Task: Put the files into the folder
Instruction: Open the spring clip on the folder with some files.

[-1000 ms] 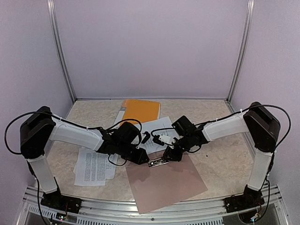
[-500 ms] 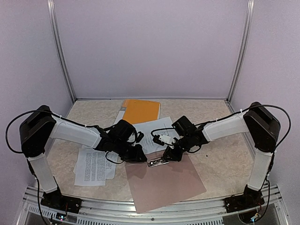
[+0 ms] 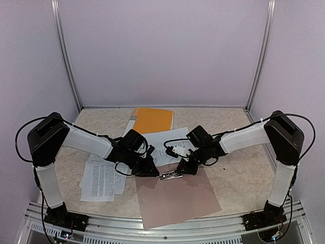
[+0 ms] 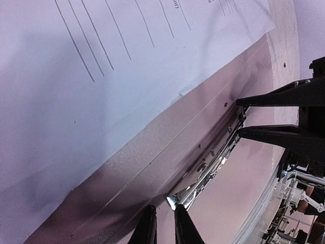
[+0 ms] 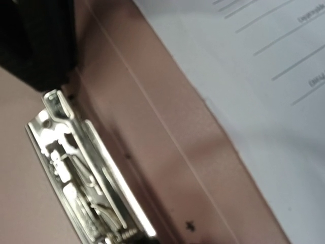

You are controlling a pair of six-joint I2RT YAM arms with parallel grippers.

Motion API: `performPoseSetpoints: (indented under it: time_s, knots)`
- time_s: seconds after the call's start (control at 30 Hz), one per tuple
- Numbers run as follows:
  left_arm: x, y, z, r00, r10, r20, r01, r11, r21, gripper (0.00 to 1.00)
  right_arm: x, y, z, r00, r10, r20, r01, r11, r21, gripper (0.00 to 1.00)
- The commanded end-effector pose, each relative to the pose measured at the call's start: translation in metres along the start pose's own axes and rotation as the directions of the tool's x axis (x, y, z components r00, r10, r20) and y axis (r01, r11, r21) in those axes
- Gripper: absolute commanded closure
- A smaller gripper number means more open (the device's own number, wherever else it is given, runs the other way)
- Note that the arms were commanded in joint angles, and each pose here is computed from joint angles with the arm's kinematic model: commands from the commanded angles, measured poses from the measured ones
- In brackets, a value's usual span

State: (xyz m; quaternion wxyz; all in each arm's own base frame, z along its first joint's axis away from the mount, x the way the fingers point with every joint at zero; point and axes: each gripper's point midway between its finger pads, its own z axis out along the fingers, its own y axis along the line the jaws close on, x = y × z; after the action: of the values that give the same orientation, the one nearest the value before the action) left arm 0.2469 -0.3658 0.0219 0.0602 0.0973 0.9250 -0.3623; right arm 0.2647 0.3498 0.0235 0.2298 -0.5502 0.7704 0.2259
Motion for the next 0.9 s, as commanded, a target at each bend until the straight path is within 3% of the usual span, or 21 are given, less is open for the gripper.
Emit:
performPoseSetpoints:
  time_s: [0.0,0.33,0.63,0.87]
  knots:
    - [-0.001,-0.012,0.008,0.999,-0.023,-0.028,0.025,0.997,0.071,0.88,0.037,0.005,0.009,0.992,0.010,-0.125,-0.009,1.000,0.006,0.83]
    - [-0.005,-0.019,0.003,0.998,-0.050,-0.026,0.053,0.988,0.146,0.88,0.039,0.005,0.011,0.991,0.009,-0.137,-0.009,1.000,0.003,0.88]
    - [-0.004,-0.009,0.006,0.997,-0.070,-0.035,0.073,0.992,0.104,0.88,0.043,0.005,0.012,0.989,0.013,-0.149,-0.013,1.000,0.002,0.92]
    - [0.001,-0.002,0.010,0.995,-0.089,-0.054,0.093,0.992,0.081,0.95,0.044,0.004,0.014,0.988,0.016,-0.155,-0.016,1.000,0.003,0.93]
